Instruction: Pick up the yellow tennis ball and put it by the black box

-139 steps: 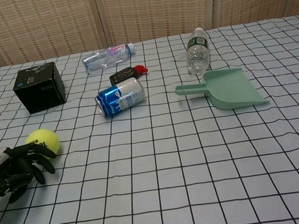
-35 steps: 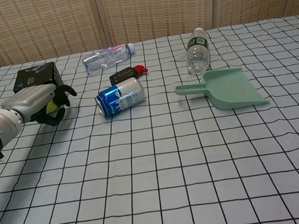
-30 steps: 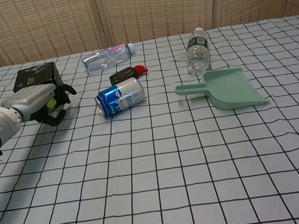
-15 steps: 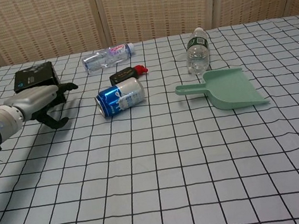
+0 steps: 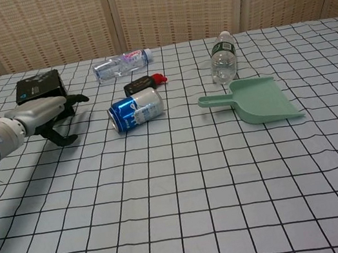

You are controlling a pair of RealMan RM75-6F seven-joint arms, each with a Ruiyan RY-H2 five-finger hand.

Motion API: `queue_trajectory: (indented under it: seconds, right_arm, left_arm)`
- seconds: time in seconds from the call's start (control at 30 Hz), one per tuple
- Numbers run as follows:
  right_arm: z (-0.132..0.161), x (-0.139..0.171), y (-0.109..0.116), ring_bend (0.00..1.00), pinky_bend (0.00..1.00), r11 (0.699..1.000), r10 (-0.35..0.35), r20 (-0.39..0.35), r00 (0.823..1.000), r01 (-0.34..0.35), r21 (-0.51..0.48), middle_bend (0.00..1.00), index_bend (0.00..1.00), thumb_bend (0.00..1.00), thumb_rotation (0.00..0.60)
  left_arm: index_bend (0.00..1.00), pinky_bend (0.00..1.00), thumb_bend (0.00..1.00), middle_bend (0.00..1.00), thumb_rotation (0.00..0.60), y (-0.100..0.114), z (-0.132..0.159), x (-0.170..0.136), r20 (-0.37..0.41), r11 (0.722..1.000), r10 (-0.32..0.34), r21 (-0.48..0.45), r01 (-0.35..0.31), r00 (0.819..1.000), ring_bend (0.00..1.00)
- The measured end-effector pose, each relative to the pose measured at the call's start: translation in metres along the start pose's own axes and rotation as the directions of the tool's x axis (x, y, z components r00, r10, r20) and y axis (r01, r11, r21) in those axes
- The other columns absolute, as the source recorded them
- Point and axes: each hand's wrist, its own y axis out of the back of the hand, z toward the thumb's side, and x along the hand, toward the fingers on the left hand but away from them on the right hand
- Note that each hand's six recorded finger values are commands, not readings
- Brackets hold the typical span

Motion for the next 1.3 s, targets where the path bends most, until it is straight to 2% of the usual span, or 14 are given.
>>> queue_trajectory:
  seconds: [0.27,0.37,0.5,0.77,1.1,1.2,1.3]
  right_arm:
    - [0.001,0.000,0.000,0.00,0.01,1.000,0.001,-0.003,1.000,-0.001,0.000,0.04,0.18,0.31,0.600]
    - [0.001,0.001,0.000,0.00,0.01,1.000,0.002,-0.005,1.000,-0.002,-0.002,0.04,0.19,0.31,0.600]
    - [0.002,0.001,-0.001,0.00,0.01,1.000,0.003,-0.007,1.000,-0.003,-0.002,0.04,0.18,0.31,0.600]
    - [0.003,0.002,-0.002,0.00,0.01,1.000,0.008,-0.011,1.000,-0.008,0.002,0.04,0.18,0.31,0.600]
    - [0.002,0.001,-0.001,0.00,0.01,1.000,0.005,-0.009,1.000,-0.005,-0.001,0.04,0.18,0.31,0.600]
    - [0.002,0.001,-0.001,0.00,0.01,1.000,0.007,-0.009,1.000,-0.007,0.001,0.04,0.19,0.31,0.600]
    - [0.002,0.001,-0.001,0.00,0.01,1.000,0.006,-0.008,1.000,-0.006,0.001,0.04,0.19,0.31,0.600]
  left_arm:
    - [0.00,0.16,0.41,0.01,0.600,0.006,0.003,-0.003,0.017,1.000,0.026,0.001,-0.026,1.000,0.00]
    - [0.07,0.18,0.41,0.12,0.600,0.011,0.004,-0.004,0.024,0.999,0.045,0.002,-0.045,0.999,0.06]
    - [0.19,0.27,0.41,0.25,0.600,0.016,0.005,-0.008,0.034,0.997,0.072,0.008,-0.072,0.997,0.18]
    - [0.30,0.38,0.41,0.42,0.600,0.023,0.005,-0.015,0.032,0.992,0.121,0.022,-0.122,0.992,0.34]
    - [0.34,0.43,0.41,0.44,0.600,0.017,-0.014,-0.010,-0.045,0.992,0.107,0.073,-0.103,0.993,0.36]
    - [0.32,0.33,0.41,0.37,0.600,0.015,-0.019,-0.008,-0.065,0.991,0.107,0.093,-0.101,0.992,0.32]
    - [0.26,0.27,0.41,0.26,0.600,0.012,-0.021,-0.006,-0.074,0.990,0.100,0.105,-0.092,0.992,0.20]
